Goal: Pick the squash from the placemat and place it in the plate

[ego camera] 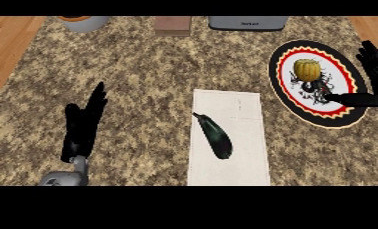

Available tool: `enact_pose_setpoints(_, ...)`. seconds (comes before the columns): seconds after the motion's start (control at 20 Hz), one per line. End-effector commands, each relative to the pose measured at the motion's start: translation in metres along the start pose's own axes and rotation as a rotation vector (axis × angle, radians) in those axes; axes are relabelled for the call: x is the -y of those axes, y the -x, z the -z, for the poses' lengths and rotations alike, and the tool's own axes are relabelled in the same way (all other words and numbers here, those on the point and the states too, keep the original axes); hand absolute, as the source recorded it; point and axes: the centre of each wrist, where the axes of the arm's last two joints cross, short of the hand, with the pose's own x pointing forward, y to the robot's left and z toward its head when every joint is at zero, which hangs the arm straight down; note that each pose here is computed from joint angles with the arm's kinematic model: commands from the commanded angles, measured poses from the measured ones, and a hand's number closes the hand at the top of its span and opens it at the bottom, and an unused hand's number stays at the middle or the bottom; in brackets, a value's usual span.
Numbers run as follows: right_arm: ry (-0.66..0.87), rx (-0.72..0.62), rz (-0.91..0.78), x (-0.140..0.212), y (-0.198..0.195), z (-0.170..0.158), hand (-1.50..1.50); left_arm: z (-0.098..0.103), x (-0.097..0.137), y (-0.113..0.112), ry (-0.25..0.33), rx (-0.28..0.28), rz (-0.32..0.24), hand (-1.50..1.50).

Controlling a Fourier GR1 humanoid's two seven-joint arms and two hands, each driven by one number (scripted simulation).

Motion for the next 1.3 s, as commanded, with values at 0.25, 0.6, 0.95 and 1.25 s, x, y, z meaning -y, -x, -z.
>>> enact_pose_setpoints(0.25,0.045,-0.027,-0.081,0.015,0.005,-0.010,-1.50,0.005,0.007,-0.004,-0.003,0.008,0.001,0.00)
enact_pose_setpoints(0.6,0.066,-0.064,-0.097,0.025,0.015,-0.025,-1.50,0.000,0.005,0.014,0.004,-0.006,-0.001,0.00)
enact_pose_setpoints(0.95,0.117,-0.096,-0.121,0.047,0.033,-0.057,-1.50,0.005,0.006,0.003,0.005,0.015,-0.004,0.00)
enact_pose_setpoints(1.25,0.185,-0.082,-0.103,0.072,0.016,-0.049,-1.50,0.007,0.001,-0.004,0.028,0.020,-0.009,0.00)
